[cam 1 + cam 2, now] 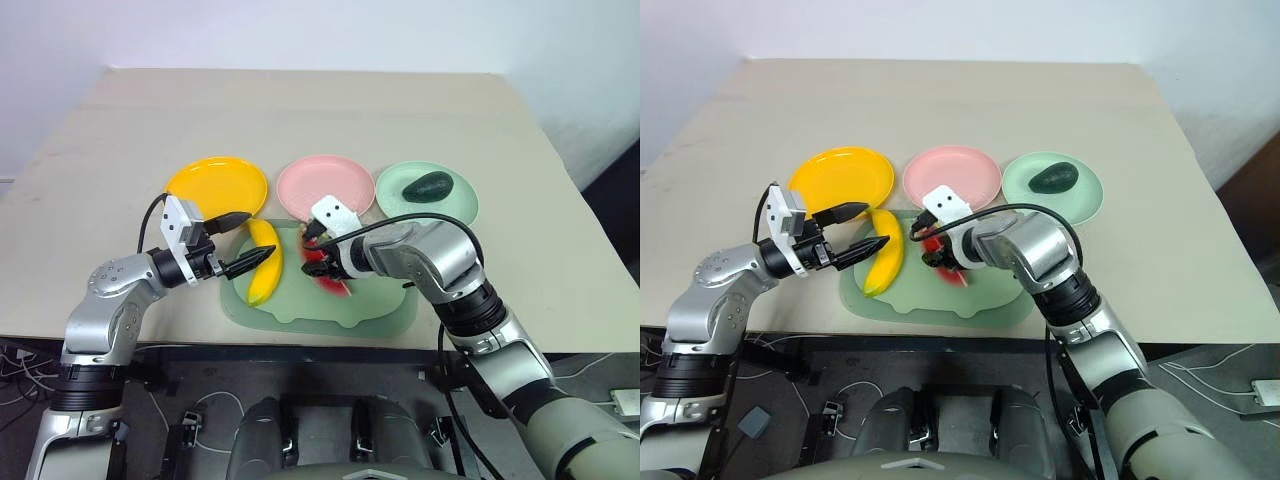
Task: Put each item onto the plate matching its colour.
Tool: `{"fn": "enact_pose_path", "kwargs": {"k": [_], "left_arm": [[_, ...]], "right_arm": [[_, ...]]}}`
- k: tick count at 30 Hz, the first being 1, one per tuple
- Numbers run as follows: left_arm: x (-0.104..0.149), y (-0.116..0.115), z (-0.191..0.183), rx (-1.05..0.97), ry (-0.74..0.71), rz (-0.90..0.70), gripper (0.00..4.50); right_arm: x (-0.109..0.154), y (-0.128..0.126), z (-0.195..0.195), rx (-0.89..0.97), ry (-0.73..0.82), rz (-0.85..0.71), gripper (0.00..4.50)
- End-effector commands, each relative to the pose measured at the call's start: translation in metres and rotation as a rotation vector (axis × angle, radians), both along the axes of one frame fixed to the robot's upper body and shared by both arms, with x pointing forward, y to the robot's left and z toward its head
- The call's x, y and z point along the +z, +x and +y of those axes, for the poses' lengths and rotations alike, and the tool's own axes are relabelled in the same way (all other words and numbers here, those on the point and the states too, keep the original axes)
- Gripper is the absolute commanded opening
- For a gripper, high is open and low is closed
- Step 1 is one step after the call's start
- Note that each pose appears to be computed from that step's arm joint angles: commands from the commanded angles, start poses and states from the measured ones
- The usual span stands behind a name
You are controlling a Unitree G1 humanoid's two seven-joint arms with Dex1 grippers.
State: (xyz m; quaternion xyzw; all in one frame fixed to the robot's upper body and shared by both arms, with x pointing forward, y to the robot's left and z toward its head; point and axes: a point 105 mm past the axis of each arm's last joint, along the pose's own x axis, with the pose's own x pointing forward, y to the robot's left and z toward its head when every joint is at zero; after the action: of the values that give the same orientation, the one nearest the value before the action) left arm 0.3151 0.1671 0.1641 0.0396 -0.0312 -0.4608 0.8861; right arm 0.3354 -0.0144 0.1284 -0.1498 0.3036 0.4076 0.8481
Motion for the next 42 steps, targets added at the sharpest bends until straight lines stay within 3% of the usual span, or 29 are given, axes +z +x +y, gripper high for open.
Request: {"fn": "enact_pose_path", "kwargs": {"k": [1, 4, 8, 12, 16, 21, 33, 39, 40, 42], "left_arm": [[0.009, -0.002, 0.003, 0.004, 0.012, -0.046, 4.5], [0.009, -0.002, 0.003, 0.005, 0.011, -0.048, 4.5], [0.011, -0.001, 0.003, 0.009, 0.008, -0.051, 4.5], [0.011, -0.001, 0.004, 0.013, 0.007, -0.056, 4.5], [0.012, -0.002, 0.005, 0.019, 0.008, -0.059, 4.5], [0.013, -0.002, 0.005, 0.028, 0.01, -0.066, 4.5], [0.009, -0.011, 0.008, 0.071, 0.004, -0.067, 4.5], [0.011, -0.012, 0.013, 0.095, 0.008, -0.075, 4.5], [0.012, -0.012, 0.013, 0.097, 0.007, -0.077, 4.5], [0.013, -0.013, 0.014, 0.1, 0.008, -0.078, 4.5]], "right_arm": [[0.005, -0.005, -0.002, 0.021, 0.01, 0.011, 2.29], [0.021, -0.003, -0.005, 0.026, 0.067, -0.012, 2.29], [0.071, 0.001, -0.002, 0.066, 0.255, -0.092, 2.29], [0.1, 0.032, -0.009, 0.015, 0.31, -0.178, 2.29], [0.099, 0.081, -0.016, -0.089, 0.267, -0.233, 2.29], [0.094, 0.115, -0.007, -0.149, 0.235, -0.27, 2.29], [0.056, 0.125, 0.008, -0.204, 0.128, -0.297, 2.29], [0.063, 0.123, 0.014, -0.185, 0.154, -0.301, 4.28], [0.066, 0.123, 0.015, -0.181, 0.167, -0.301, 4.49], [0.073, 0.123, 0.015, -0.176, 0.19, -0.302, 4.49]]}}
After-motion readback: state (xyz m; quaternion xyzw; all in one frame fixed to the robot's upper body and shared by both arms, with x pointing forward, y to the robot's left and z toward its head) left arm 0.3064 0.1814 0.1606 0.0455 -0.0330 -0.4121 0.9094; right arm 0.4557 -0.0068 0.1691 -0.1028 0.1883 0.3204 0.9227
